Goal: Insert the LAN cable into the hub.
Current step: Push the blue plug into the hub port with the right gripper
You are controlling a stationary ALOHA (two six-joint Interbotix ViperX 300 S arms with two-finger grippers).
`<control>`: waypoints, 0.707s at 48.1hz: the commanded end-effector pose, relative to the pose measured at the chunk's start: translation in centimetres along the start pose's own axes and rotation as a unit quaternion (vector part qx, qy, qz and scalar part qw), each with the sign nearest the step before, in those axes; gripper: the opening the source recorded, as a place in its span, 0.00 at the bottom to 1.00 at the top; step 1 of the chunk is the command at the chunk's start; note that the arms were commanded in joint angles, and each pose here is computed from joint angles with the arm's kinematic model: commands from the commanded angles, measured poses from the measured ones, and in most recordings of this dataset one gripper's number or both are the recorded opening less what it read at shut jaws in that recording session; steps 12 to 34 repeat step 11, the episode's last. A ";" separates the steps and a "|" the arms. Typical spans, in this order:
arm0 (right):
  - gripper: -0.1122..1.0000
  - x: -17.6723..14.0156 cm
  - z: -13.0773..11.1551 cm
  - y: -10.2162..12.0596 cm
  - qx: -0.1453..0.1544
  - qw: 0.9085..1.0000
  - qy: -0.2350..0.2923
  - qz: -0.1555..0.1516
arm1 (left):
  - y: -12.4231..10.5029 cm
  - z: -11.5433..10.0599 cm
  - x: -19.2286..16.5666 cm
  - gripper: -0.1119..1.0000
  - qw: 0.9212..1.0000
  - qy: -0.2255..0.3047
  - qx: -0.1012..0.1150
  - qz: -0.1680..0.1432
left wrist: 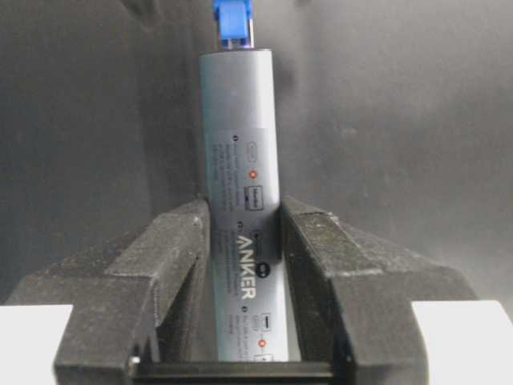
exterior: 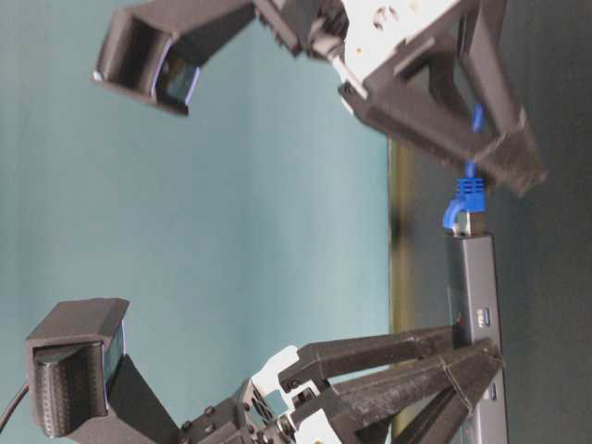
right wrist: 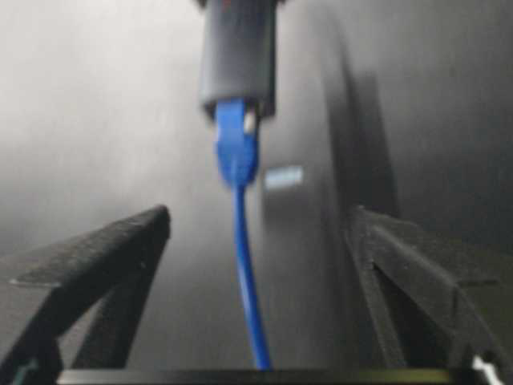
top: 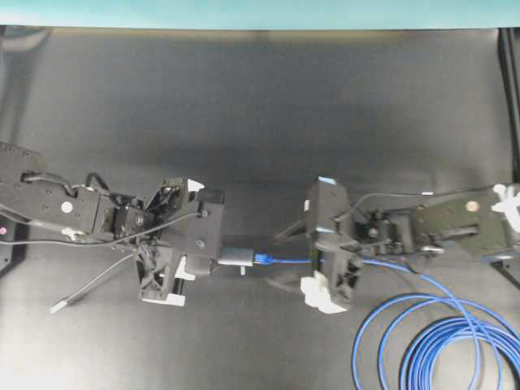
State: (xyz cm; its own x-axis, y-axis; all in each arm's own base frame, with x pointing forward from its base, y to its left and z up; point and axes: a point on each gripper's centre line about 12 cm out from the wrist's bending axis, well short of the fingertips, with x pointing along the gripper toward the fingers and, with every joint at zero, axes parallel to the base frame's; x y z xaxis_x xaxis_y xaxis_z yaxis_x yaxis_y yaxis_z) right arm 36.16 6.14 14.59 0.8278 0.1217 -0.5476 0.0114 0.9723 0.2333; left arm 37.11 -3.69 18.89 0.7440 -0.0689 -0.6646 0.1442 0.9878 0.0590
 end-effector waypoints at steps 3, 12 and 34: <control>0.84 -2.2 0.3 0.3 0.006 1.000 -0.001 0.005 | 0.1 0.8 -0.3 0.36 1.000 -0.008 0.001 0.001; 0.85 -4.7 0.1 0.2 0.010 1.000 -0.008 0.008 | 0.1 1.1 -0.1 0.36 1.000 -0.011 -0.002 0.002; 0.85 -4.7 0.1 0.2 0.010 1.000 -0.008 0.008 | 0.1 1.1 -0.1 0.36 1.000 -0.011 -0.002 0.002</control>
